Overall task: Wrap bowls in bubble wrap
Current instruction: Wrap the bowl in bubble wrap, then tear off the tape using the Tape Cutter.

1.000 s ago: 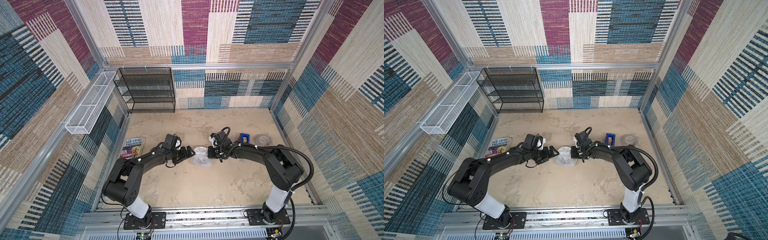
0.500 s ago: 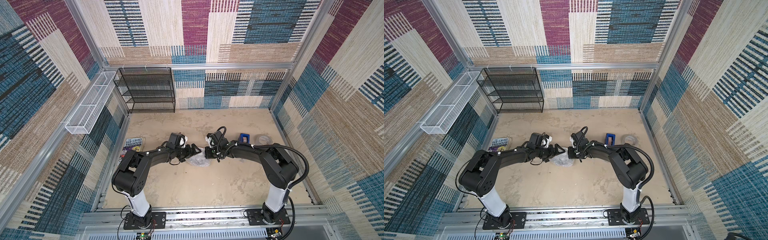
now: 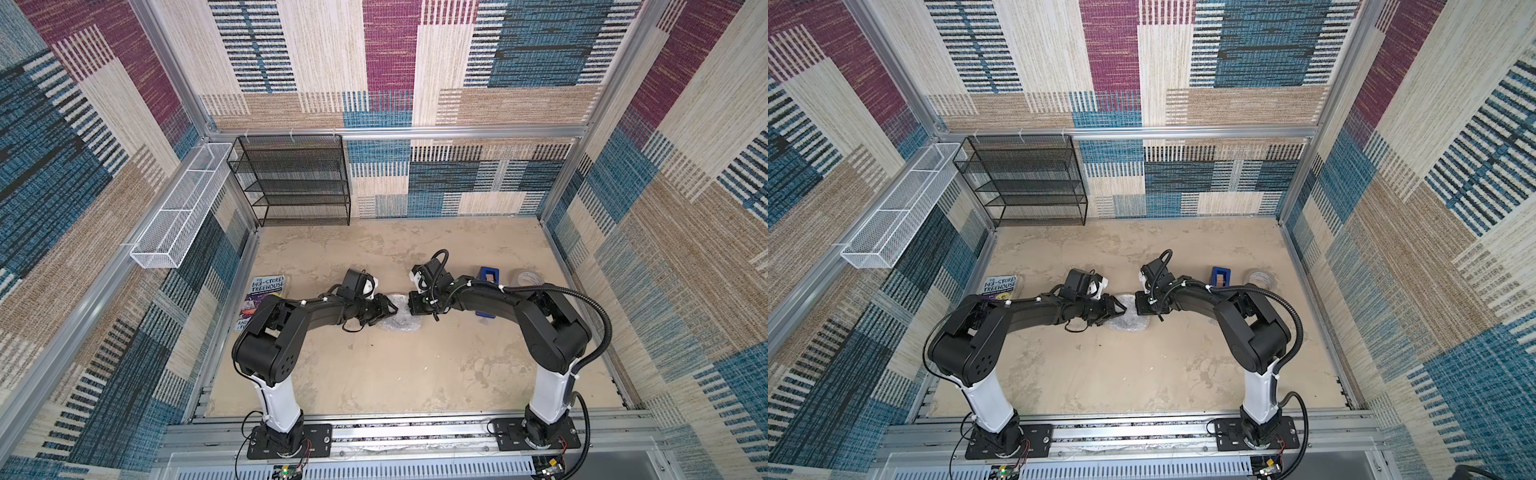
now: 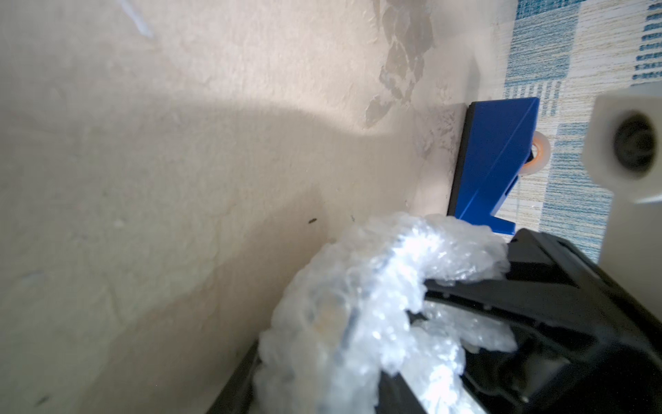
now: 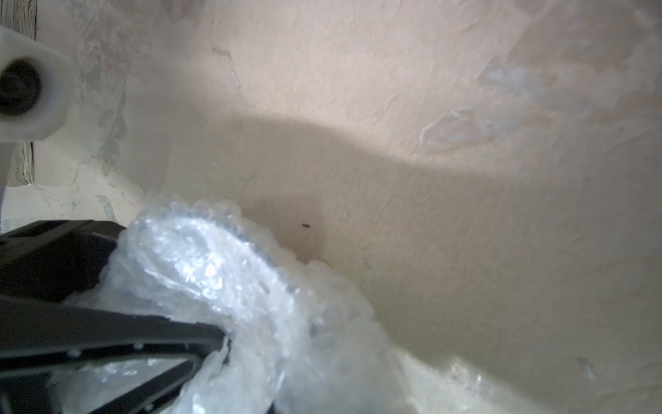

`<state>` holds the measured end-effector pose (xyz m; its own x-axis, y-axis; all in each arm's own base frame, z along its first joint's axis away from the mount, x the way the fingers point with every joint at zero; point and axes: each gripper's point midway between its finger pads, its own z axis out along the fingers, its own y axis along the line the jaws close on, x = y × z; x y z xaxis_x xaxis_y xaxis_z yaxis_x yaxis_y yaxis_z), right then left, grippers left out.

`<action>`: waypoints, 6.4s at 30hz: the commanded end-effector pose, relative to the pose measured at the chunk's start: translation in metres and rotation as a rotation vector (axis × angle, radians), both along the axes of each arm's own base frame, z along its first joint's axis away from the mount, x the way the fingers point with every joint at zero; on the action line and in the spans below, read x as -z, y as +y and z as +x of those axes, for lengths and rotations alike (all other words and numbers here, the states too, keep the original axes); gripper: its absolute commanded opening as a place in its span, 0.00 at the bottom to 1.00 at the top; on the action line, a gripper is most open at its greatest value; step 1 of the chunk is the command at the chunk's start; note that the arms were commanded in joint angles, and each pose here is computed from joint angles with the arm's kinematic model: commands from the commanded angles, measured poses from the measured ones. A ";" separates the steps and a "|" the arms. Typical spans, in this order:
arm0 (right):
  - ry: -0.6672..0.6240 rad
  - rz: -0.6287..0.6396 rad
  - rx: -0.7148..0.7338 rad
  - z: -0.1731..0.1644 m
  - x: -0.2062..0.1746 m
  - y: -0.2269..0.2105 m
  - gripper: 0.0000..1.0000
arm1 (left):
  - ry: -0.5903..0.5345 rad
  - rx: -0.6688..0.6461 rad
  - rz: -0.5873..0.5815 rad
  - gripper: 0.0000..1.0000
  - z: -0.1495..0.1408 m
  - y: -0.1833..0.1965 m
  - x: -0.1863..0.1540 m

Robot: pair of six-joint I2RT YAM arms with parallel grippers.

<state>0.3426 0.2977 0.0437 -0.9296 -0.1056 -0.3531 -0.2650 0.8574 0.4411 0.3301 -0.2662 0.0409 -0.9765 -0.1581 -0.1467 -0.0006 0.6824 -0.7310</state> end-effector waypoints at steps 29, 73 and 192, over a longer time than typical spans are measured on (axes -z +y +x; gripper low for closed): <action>-0.134 0.108 0.014 0.024 -0.047 0.022 0.56 | -0.098 0.054 0.245 0.00 0.001 0.014 -0.007; -0.121 0.226 0.202 0.006 -0.072 -0.060 0.47 | -0.102 0.012 0.285 0.00 0.020 0.027 -0.001; -0.083 0.357 0.394 0.013 -0.045 -0.244 0.21 | -0.094 0.068 0.212 0.00 0.035 0.020 0.000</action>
